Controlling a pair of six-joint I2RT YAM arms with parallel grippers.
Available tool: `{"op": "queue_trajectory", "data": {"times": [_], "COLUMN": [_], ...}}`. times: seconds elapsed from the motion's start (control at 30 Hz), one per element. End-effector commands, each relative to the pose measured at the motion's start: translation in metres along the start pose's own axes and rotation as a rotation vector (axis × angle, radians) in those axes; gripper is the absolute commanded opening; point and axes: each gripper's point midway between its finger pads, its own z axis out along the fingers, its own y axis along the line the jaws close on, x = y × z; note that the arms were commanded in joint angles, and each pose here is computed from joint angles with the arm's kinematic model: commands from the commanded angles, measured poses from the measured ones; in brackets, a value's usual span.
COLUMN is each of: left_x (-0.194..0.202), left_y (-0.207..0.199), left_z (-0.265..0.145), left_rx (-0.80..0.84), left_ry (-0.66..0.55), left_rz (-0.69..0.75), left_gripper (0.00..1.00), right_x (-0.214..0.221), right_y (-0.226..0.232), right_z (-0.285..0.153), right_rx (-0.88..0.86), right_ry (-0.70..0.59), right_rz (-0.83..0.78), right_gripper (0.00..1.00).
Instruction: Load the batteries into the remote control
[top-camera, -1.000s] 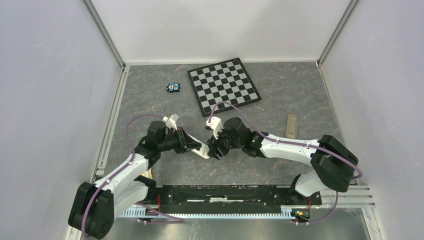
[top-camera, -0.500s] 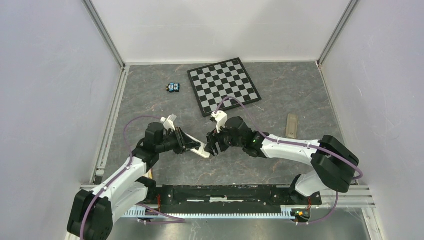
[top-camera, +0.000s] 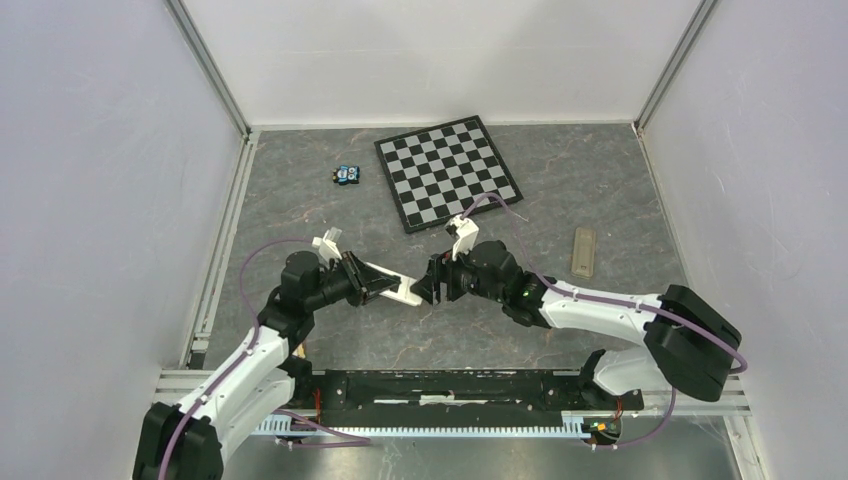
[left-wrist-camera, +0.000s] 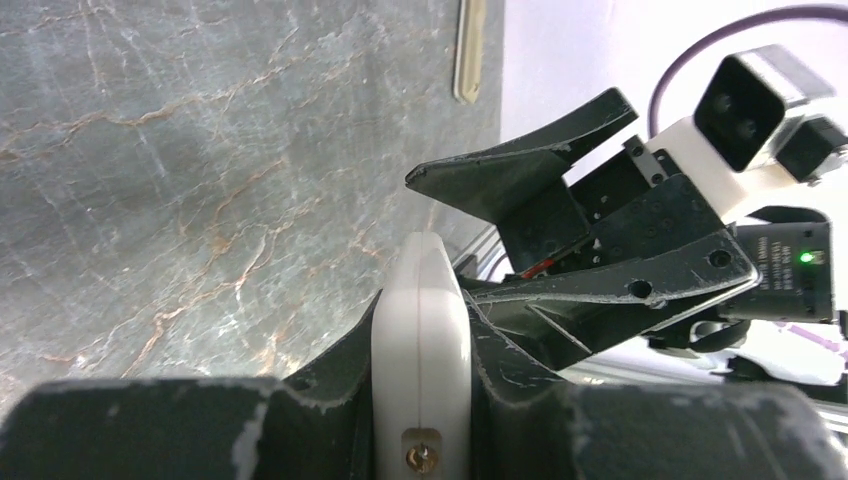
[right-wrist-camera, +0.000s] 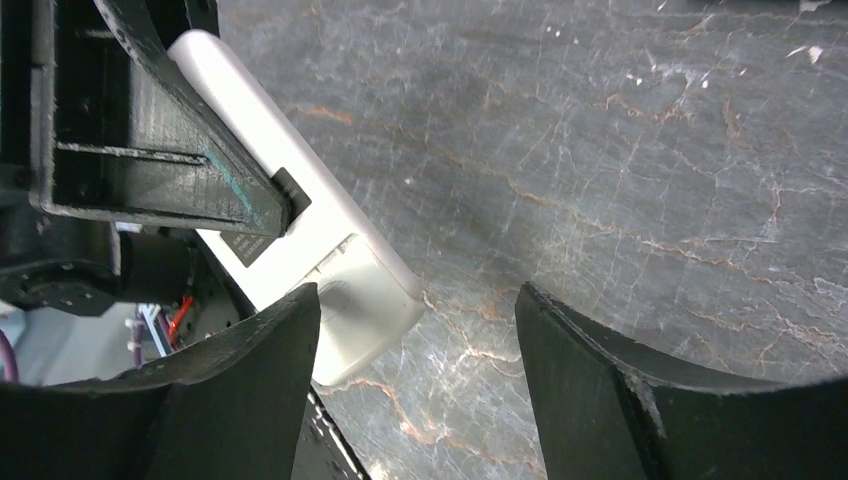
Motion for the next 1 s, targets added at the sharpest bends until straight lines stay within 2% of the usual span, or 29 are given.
{"op": "queue_trajectory", "data": {"times": [0.0, 0.13, 0.37, 0.47, 0.77, 0.97], "left_x": [-0.01, -0.014, -0.018, -0.021, -0.015, -0.013], "left_y": [-0.083, -0.096, -0.112, -0.116, -0.128, -0.133], "left_z": [-0.017, -0.022, -0.031, -0.032, -0.033, -0.035], "left_rx": [0.311, 0.371, 0.447, 0.469, 0.522, 0.535], "left_ry": [-0.03, -0.051, -0.085, -0.101, -0.033, -0.015], "left_rz": [0.001, -0.015, -0.013, -0.006, 0.022, 0.057], "left_gripper": [0.02, 0.02, 0.02, 0.02, 0.02, 0.02], "right_x": [0.012, 0.01, 0.006, 0.007, -0.007, -0.015], "right_y": [-0.001, -0.001, 0.008, 0.011, 0.055, 0.068], "right_z": [-0.002, -0.009, -0.014, -0.013, -0.008, -0.01], "right_rx": [0.008, -0.005, -0.067, -0.093, -0.331, -0.382], "right_ry": [0.007, -0.049, -0.109, -0.117, -0.183, -0.215], "right_rz": [0.067, 0.149, 0.255, 0.287, 0.314, 0.304], "right_gripper": [0.76, 0.76, 0.61, 0.58, 0.36, 0.33]}}
